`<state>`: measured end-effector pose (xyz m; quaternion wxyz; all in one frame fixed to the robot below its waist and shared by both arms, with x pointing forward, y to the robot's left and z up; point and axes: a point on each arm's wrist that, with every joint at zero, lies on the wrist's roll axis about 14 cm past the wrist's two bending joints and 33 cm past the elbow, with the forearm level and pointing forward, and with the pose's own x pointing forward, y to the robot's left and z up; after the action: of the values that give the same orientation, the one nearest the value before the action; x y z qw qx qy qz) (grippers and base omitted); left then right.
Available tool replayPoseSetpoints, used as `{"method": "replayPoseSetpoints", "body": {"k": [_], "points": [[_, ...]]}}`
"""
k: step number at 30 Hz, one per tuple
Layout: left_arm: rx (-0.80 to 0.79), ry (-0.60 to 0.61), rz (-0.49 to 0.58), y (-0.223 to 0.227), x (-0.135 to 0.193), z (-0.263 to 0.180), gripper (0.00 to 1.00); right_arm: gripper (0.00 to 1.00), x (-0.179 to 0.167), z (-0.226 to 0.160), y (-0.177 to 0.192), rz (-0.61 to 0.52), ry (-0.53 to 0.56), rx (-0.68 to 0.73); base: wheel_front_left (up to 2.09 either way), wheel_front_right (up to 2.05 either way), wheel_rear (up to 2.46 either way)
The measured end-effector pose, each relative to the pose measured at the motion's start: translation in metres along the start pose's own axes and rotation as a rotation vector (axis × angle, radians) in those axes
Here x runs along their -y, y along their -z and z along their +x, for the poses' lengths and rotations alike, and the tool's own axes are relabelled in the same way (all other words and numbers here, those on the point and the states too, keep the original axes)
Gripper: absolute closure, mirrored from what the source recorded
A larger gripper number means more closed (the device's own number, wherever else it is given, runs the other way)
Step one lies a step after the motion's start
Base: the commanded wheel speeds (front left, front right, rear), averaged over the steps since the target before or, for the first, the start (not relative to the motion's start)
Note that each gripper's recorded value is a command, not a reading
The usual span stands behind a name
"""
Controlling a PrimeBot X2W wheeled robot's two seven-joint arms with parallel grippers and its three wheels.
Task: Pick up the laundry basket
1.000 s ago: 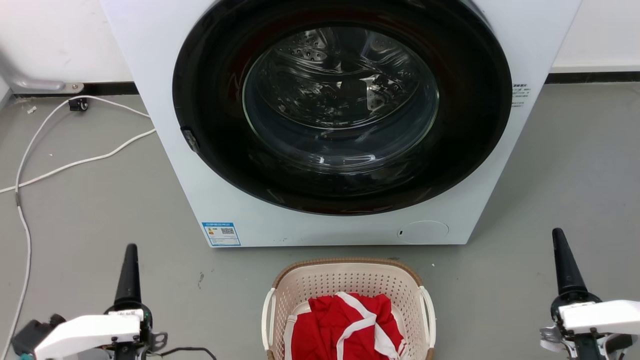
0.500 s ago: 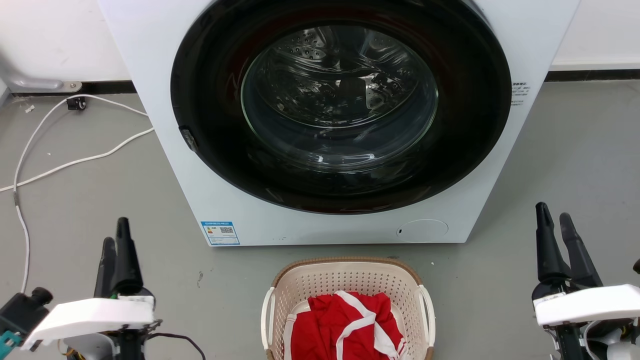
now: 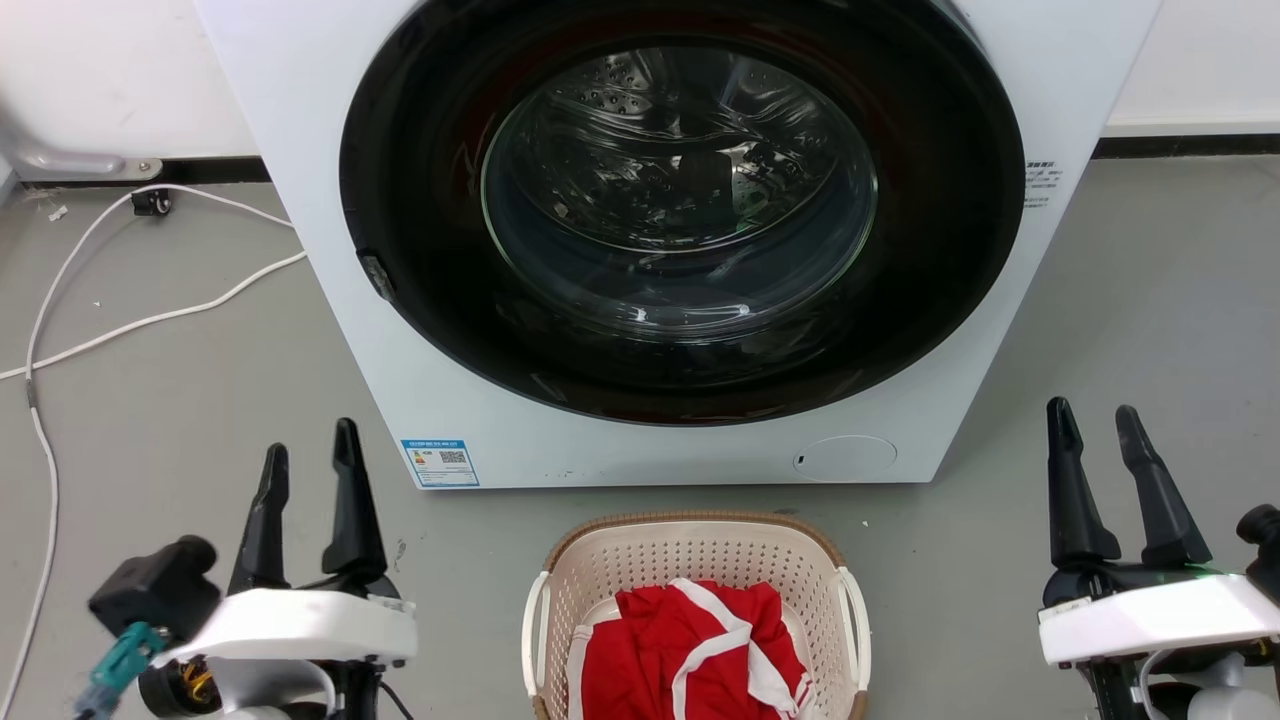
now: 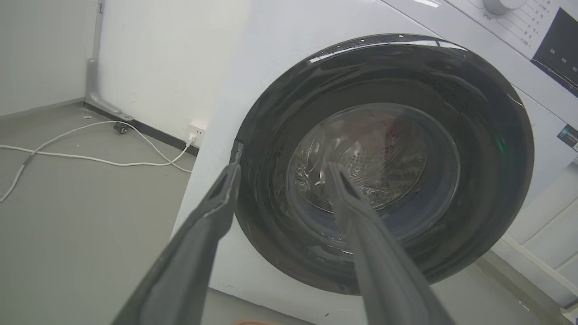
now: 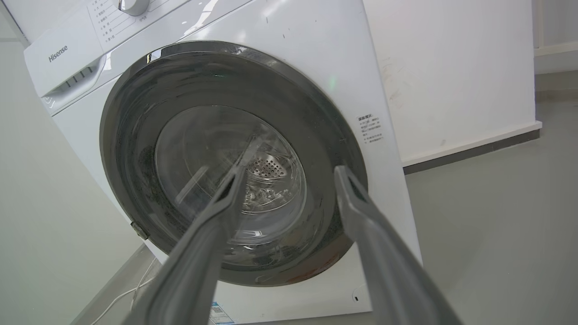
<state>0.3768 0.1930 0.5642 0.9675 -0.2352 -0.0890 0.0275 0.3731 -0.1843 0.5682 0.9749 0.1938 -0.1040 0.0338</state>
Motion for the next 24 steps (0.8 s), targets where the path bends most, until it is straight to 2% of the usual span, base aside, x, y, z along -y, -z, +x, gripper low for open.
{"method": "replayPoseSetpoints", "body": {"k": [10, 20, 24], "points": [[-0.036, 0.075, 0.223, 0.015, 0.023, -0.005, 0.00, 0.00, -0.001, -0.005, 0.003, -0.125, -0.011, -0.006, 0.00, 0.00, 0.00], [-0.037, 0.145, 0.388, 0.028, 0.046, -0.014, 0.00, 0.00, -0.003, -0.011, 0.008, -0.234, -0.029, -0.015, 0.00, 0.00, 0.00], [-0.028, 0.165, 0.423, 0.030, 0.052, -0.017, 0.00, 0.00, -0.006, -0.011, 0.008, -0.268, -0.041, -0.013, 0.00, 0.00, 0.00]]}}
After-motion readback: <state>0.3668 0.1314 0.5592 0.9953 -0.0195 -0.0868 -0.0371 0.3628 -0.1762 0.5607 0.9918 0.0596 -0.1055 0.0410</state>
